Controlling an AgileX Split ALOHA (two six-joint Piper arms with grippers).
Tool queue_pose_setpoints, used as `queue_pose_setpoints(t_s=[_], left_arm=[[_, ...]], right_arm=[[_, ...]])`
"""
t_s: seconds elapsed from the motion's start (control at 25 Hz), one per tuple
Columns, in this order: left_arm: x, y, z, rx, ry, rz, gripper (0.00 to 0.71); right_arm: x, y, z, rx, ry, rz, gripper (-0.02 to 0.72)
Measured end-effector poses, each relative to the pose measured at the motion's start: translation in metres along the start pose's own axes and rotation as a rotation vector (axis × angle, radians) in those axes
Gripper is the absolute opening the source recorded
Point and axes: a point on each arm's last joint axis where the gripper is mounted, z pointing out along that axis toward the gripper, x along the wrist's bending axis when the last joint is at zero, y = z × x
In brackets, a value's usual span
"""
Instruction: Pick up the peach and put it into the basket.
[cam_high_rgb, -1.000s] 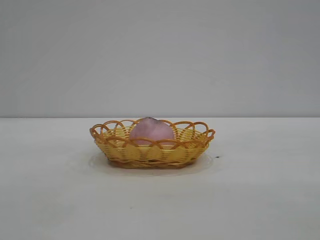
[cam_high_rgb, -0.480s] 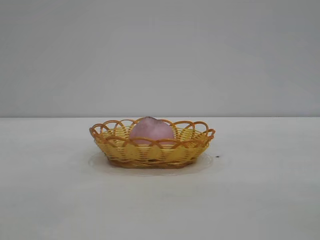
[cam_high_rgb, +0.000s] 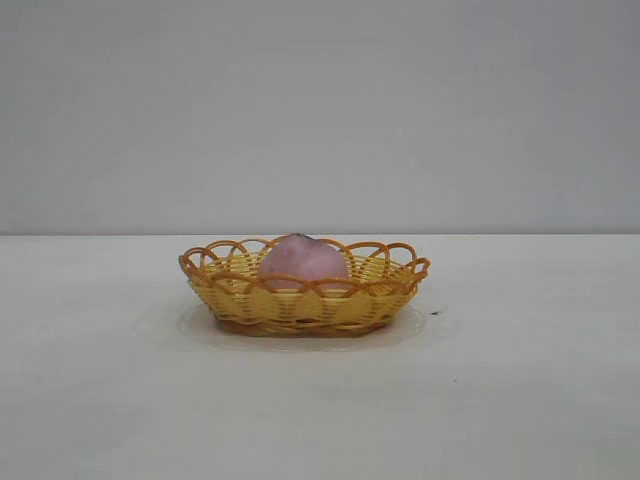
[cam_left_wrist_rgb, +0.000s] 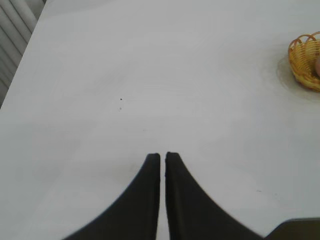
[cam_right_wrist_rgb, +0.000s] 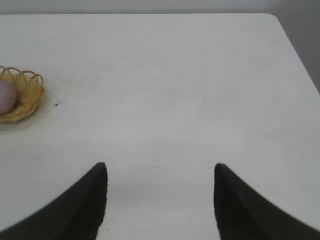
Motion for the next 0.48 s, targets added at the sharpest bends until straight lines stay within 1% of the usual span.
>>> queue_pose_setpoints(t_s=[0.48], left_arm=[[0.0, 0.0, 0.0, 0.0, 0.0, 0.0, 0.0]], right_arm=[[0.0, 0.0, 0.0, 0.0, 0.0, 0.0, 0.393]])
